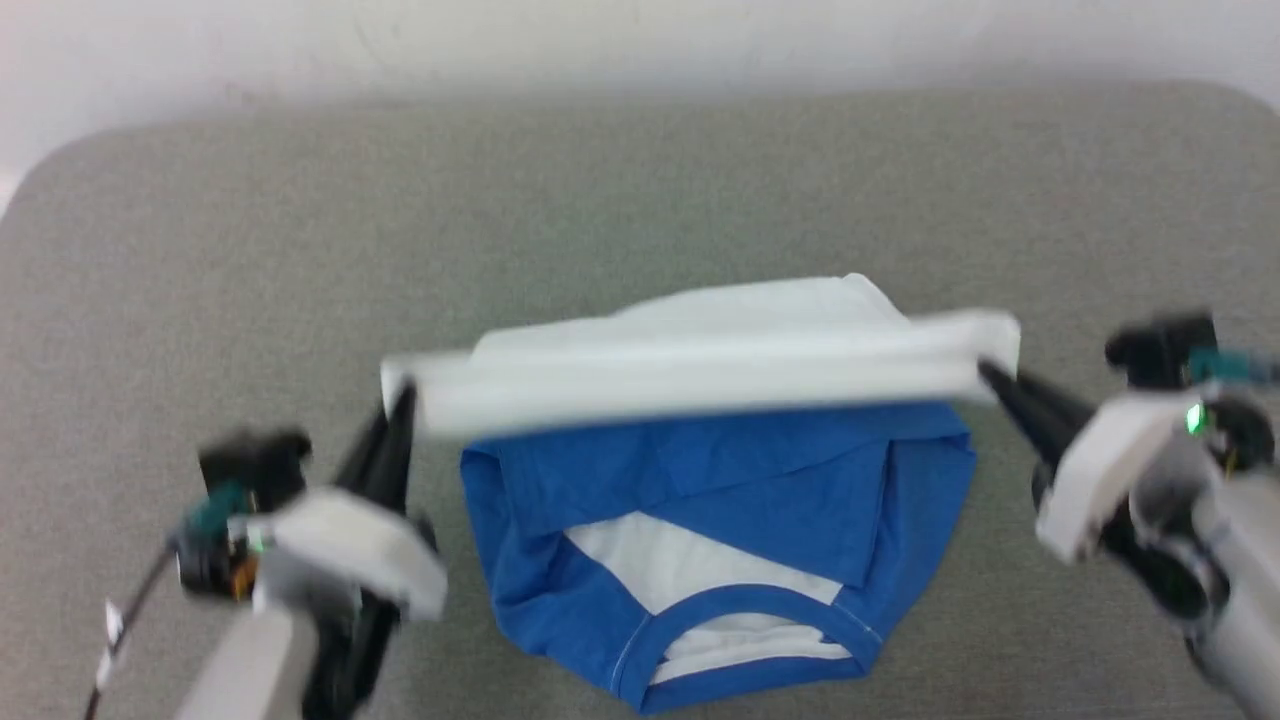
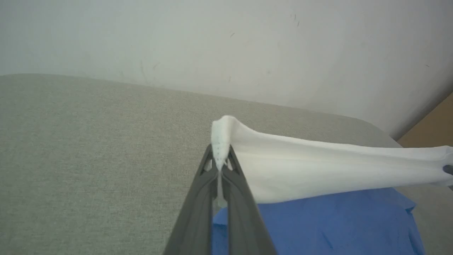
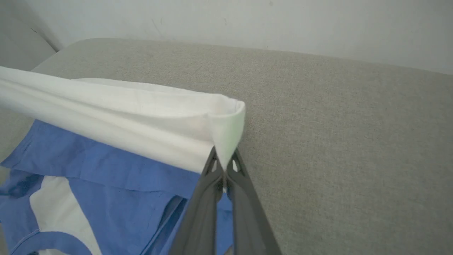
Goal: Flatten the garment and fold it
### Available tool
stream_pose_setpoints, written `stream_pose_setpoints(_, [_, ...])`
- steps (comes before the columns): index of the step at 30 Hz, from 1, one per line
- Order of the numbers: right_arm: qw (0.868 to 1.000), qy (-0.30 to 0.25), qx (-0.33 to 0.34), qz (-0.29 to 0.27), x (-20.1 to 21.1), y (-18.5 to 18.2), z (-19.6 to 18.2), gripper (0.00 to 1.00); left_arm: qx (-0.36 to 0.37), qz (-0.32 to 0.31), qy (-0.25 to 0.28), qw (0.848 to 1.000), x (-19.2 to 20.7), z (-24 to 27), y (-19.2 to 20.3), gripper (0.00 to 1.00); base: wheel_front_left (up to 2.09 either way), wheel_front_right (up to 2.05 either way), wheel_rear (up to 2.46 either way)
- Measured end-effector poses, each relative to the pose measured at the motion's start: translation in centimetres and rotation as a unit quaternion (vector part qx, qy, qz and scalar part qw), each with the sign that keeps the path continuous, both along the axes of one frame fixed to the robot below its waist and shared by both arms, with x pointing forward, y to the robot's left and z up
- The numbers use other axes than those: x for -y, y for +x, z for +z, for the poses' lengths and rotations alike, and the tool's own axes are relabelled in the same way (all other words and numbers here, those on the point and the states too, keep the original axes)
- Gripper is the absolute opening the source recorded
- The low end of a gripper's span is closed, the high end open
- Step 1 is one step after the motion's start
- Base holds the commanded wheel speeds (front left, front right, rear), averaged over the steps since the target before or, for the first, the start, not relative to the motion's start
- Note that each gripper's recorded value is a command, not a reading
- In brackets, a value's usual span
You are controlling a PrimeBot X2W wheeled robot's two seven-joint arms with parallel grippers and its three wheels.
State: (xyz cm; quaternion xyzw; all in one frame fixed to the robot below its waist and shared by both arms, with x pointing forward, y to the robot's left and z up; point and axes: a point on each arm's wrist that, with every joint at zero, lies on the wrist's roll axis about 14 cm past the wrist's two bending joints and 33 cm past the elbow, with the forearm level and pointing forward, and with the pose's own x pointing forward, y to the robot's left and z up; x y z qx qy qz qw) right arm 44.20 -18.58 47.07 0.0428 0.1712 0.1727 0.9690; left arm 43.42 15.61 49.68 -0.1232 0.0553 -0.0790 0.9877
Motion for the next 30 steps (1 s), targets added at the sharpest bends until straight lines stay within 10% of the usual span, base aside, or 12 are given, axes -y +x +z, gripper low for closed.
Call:
stream_pose_setpoints(16, [0.992,0.003,-0.119,-0.039,-0.3,-13.7,-7.9,0.02,-0.175,-0.027,-0.003,0.984,2.3,-9.2,-11.3,0.09,0.00,0.00,0.00])
stream_pose_setpoints(18, [0.991,-0.009,-0.126,-0.044,-0.3,-14.5,-8.5,0.20,-0.183,-0.030,0.000,0.983,2.7,-9.9,-11.7,0.75,0.00,0.00,0.00])
stream_pose_setpoints(19, [0.990,-0.010,-0.132,-0.048,-0.5,-14.8,-8.8,0.48,-0.182,-0.032,-0.003,0.983,2.9,-10.1,-11.8,1.00,0.00,0.00,0.00])
stream_pose_setpoints(20, [0.989,-0.012,-0.137,-0.049,-0.7,-15.2,-9.1,1.00,-0.181,-0.032,-0.004,0.983,3.1,-10.3,-11.9,1.00,0.00,0.00,0.00])
stream_pose_setpoints(30, [0.995,0.042,-0.006,-0.092,-1.9,-13.7,-3.1,1.00,-0.070,0.000,-0.018,0.997,2.6,-7.0,-10.0,1.00,0.00,0.00,0.00])
